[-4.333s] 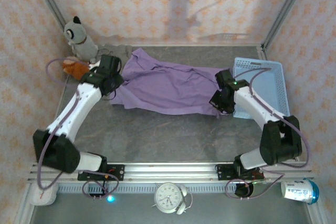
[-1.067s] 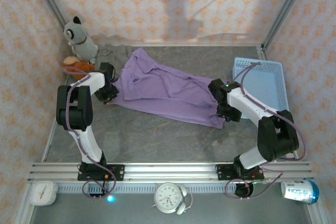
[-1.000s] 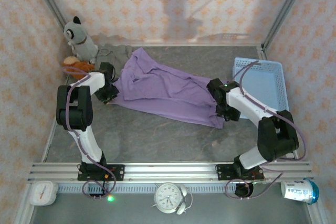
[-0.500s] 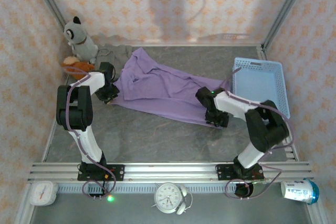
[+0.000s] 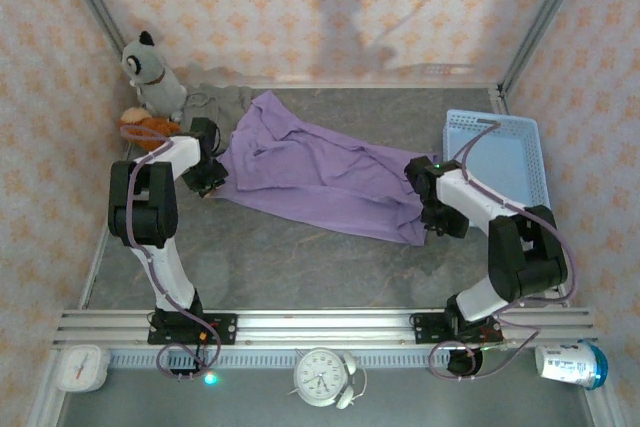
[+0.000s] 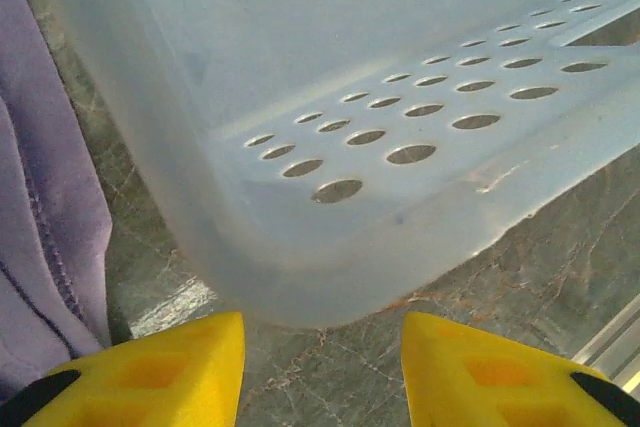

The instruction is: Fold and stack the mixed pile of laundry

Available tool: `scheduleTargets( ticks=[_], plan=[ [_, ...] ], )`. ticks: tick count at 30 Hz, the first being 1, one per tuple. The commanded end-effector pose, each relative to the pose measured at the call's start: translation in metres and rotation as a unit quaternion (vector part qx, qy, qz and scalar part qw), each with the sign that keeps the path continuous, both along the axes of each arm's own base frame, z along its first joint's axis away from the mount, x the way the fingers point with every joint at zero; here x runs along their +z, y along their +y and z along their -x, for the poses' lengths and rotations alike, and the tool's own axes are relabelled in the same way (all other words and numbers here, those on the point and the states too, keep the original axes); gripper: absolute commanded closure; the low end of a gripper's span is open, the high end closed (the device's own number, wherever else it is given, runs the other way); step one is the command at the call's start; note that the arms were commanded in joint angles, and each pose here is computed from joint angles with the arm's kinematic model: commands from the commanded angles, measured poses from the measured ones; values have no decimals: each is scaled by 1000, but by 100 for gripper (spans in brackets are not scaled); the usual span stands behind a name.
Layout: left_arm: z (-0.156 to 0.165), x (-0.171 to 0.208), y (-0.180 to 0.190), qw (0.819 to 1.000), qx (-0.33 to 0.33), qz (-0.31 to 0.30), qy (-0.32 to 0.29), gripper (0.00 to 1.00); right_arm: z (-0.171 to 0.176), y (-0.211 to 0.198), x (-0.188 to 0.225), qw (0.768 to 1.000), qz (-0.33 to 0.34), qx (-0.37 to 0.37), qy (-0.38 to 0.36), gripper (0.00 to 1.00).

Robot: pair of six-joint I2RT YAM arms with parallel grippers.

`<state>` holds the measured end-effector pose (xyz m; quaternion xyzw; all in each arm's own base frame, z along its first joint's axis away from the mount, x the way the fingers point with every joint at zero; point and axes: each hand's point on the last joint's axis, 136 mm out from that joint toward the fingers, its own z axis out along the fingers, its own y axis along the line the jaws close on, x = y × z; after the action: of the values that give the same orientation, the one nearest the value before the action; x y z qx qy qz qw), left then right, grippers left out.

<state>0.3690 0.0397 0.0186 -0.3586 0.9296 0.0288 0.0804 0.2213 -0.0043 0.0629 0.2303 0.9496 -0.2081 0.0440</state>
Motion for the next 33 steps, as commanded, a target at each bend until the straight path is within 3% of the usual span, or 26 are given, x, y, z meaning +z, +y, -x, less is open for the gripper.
scheduleTargets(
  ticks=[1, 7, 11, 20, 27, 33],
  plan=[
    [6, -3, 4, 1000, -4, -2, 20, 74, 2, -7, 14, 1000, 24, 13, 2, 55],
    [6, -3, 2, 1000, -5, 3, 18, 74, -16, 60, 16, 987, -137, 59, -61, 55],
    [7, -4, 1, 1000, -5, 4, 19, 74, -37, 96, 13, 965, -231, 31, -117, 55],
    [8, 2, 1, 1000, -7, 4, 12, 74, -67, 78, -21, 973, -201, -12, -116, 66],
    [11, -1, 1, 1000, -7, 4, 19, 74, -91, 69, -6, 974, -185, 11, -130, 100],
    [12, -2, 1, 1000, -11, 4, 22, 74, -124, 61, 13, 974, -165, 36, -152, 100]
  ],
)
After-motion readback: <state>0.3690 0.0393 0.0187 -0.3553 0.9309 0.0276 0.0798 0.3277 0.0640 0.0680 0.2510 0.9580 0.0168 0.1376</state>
